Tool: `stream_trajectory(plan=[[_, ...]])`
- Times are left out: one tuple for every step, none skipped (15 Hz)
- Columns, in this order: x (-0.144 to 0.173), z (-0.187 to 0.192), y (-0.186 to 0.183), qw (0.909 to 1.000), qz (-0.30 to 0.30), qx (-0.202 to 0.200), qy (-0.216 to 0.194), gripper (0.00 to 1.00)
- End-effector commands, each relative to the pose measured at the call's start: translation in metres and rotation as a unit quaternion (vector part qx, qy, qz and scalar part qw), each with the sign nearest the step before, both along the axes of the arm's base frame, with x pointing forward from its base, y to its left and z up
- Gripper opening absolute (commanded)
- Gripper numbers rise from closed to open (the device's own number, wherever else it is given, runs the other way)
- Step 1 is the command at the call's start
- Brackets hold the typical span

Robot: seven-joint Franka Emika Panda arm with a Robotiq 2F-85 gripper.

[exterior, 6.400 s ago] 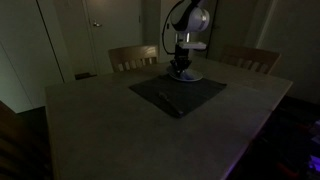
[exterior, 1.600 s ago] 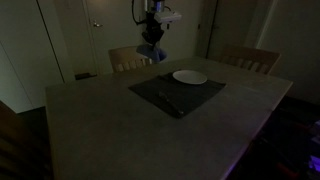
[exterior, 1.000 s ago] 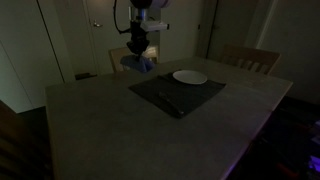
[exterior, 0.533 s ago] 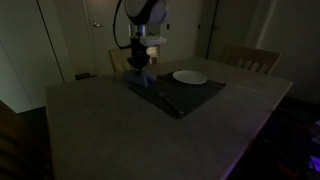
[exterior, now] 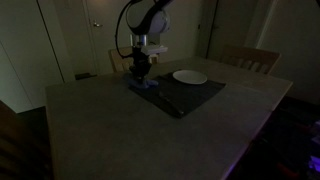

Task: Pick up the towel, wipe the plate with it and put the towel back on the table.

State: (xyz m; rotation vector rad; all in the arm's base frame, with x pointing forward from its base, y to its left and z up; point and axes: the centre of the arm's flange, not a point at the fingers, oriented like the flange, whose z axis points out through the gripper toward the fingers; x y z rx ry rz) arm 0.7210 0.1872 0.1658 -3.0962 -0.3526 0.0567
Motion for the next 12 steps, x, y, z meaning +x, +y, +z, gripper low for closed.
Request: stream_trajectory(plan=[[-0.001,0.006,-0.009,0.9999,-0.007,0.007,0.003,0.02],[-0.001,0.011,-0.011,0.9999,-0.005,0.01,0.001,0.02],[-0.002,0.02,-0.011,1.0,0.001,0.006,0.005,0.02],[-0.002,0.028,-0.012,0.9999,0.005,0.006,0.008,0.02],[-0.003,0.037,-0.013,0.9999,0.006,0.004,0.007,0.02],[-0.004,0.042,-0.013,0.9999,0.006,0.005,0.007,0.02],[-0.004,0.049,-0.014,0.9999,0.006,0.006,0.007,0.02],[-0.004,0.055,-0.014,0.9999,0.007,0.006,0.008,0.02],[-0.005,0.057,-0.014,0.9998,0.011,0.01,0.013,0.02],[-0.005,0.06,-0.015,0.9997,0.016,0.013,0.015,0.02],[-0.008,0.06,-0.016,0.9993,0.026,0.019,0.019,0.02],[-0.01,0.06,-0.016,0.9988,0.036,0.027,0.023,0.02]])
